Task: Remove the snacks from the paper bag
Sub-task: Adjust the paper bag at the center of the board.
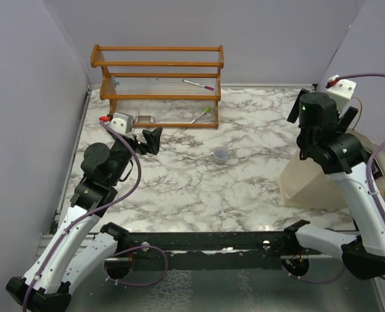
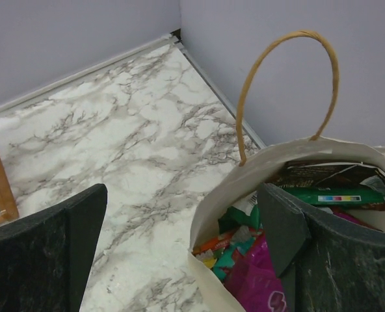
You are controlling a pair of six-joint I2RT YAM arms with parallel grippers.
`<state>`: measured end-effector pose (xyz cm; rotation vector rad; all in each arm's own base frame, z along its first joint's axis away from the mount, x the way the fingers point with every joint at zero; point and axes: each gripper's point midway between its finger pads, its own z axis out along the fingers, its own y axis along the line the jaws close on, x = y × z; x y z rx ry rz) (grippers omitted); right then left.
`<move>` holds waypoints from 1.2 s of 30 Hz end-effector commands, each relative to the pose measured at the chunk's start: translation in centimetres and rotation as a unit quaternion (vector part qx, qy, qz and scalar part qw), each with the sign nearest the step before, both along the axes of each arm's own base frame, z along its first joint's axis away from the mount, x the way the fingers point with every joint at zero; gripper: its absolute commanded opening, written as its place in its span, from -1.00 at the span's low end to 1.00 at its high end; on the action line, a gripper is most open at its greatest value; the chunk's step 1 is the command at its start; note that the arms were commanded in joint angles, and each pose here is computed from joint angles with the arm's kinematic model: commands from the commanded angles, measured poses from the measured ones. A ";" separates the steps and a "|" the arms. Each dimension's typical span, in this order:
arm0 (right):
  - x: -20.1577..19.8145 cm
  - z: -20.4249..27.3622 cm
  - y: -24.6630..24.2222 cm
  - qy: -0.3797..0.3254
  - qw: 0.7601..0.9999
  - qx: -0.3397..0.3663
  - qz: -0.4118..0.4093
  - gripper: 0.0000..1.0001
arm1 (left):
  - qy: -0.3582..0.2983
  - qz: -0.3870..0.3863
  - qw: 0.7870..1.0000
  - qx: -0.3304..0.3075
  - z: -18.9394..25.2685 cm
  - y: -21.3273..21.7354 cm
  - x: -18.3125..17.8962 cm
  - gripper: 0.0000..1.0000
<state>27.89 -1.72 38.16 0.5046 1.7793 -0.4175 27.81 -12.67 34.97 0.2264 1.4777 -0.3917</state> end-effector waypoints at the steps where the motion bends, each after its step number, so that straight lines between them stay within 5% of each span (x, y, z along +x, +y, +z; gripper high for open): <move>1: 2.3 1.6 -0.8 -0.056 0.998 0.019 -0.034 0.99 | -0.001 -0.004 1.000 0.000 -0.1 -0.1 -0.3 0.99; 12: 4.3 -1.0 -4.9 -0.038 0.997 0.029 -0.060 0.99 | -0.003 -0.011 1.000 -0.006 0.0 -0.3 -0.7 0.99; 26: 8.1 -1.8 -7.0 -0.061 0.996 0.061 -0.033 0.26 | 0.005 -0.022 1.000 -0.003 -0.5 -0.9 -0.6 0.99; 30: 7.7 -1.6 -7.4 -0.055 0.997 0.044 -0.036 -0.26 | 0.007 -0.024 1.000 -0.002 -0.6 -1.1 -0.6 0.99; 33: 7.3 -1.0 -6.8 -0.055 0.998 0.033 -0.005 -0.86 | 0.008 -0.025 1.000 -0.002 -0.6 -1.1 -0.6 0.99; 36: 7.3 0.3 -3.6 -0.057 0.992 0.032 0.106 -0.96 | 0.009 -0.025 1.000 -0.001 -0.7 -1.1 -0.5 0.99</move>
